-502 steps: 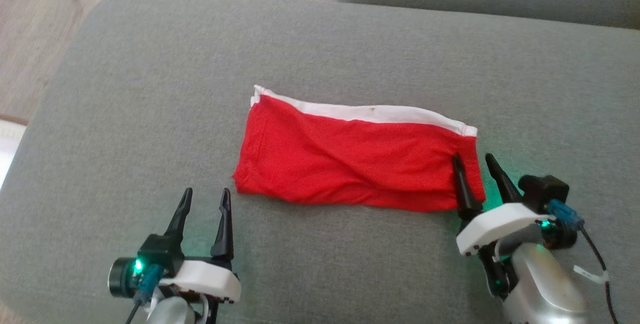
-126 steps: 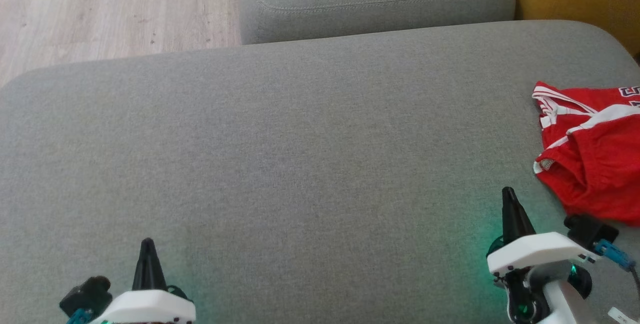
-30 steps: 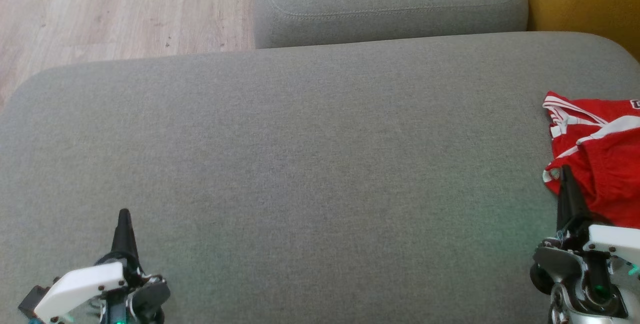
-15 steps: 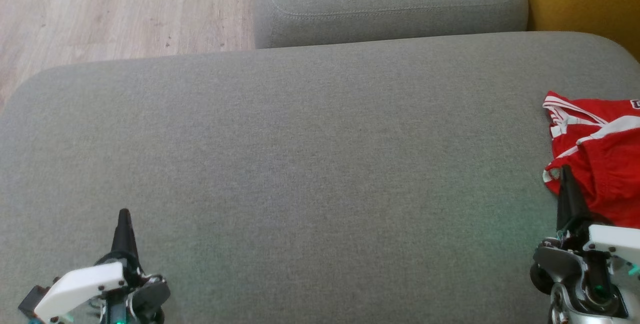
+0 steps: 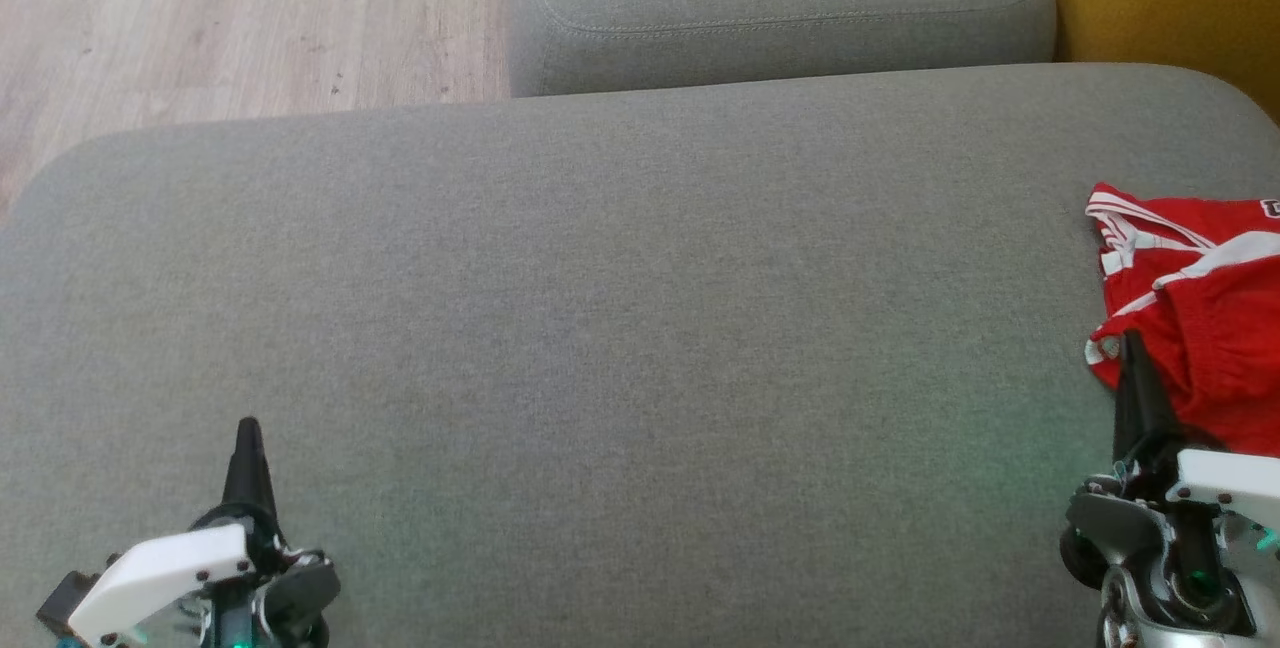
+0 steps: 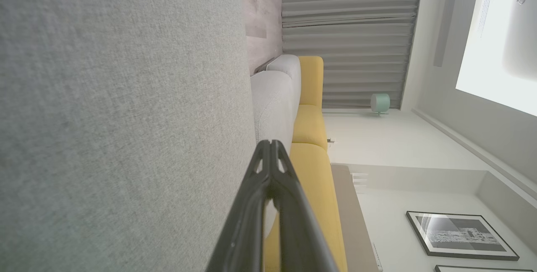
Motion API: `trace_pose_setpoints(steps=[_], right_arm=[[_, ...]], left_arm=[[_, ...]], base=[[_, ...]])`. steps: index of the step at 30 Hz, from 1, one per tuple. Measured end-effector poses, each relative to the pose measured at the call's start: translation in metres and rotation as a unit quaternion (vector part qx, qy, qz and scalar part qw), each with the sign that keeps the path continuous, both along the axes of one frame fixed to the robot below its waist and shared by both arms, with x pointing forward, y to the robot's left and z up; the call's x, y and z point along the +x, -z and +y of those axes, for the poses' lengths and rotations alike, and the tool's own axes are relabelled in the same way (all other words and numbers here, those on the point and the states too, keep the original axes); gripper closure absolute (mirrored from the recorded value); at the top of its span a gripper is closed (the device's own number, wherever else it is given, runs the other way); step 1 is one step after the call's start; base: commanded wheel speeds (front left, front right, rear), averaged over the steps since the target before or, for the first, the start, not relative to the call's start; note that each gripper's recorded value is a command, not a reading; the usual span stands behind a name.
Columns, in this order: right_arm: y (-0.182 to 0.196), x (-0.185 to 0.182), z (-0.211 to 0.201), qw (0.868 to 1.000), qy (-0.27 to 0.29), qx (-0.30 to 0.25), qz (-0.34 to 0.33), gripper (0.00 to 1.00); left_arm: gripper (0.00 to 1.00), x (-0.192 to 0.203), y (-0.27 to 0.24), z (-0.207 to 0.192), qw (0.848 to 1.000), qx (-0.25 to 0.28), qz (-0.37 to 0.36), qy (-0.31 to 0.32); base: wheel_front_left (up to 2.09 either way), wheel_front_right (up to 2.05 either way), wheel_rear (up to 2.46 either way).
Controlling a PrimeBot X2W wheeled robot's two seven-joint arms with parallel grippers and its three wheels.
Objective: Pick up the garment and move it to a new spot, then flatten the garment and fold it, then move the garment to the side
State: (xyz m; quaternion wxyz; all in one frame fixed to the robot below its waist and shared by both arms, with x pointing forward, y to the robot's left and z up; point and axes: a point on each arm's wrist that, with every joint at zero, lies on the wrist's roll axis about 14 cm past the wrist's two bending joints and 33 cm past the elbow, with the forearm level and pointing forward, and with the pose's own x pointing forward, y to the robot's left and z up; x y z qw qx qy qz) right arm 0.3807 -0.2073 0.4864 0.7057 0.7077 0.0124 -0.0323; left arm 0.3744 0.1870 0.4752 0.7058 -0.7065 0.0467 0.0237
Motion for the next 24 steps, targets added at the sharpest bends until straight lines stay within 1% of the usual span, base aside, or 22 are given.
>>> trace_pose_setpoints(steps=[24], right_arm=[[0.0000, 0.0000, 0.0000, 1.000, 0.000, 0.000, 0.000, 1.00]], left_arm=[[1.00, 0.0000, 0.0000, 0.0000, 1.000, 0.000, 0.000, 0.000]], base=[[0.00, 0.00, 0.00]])
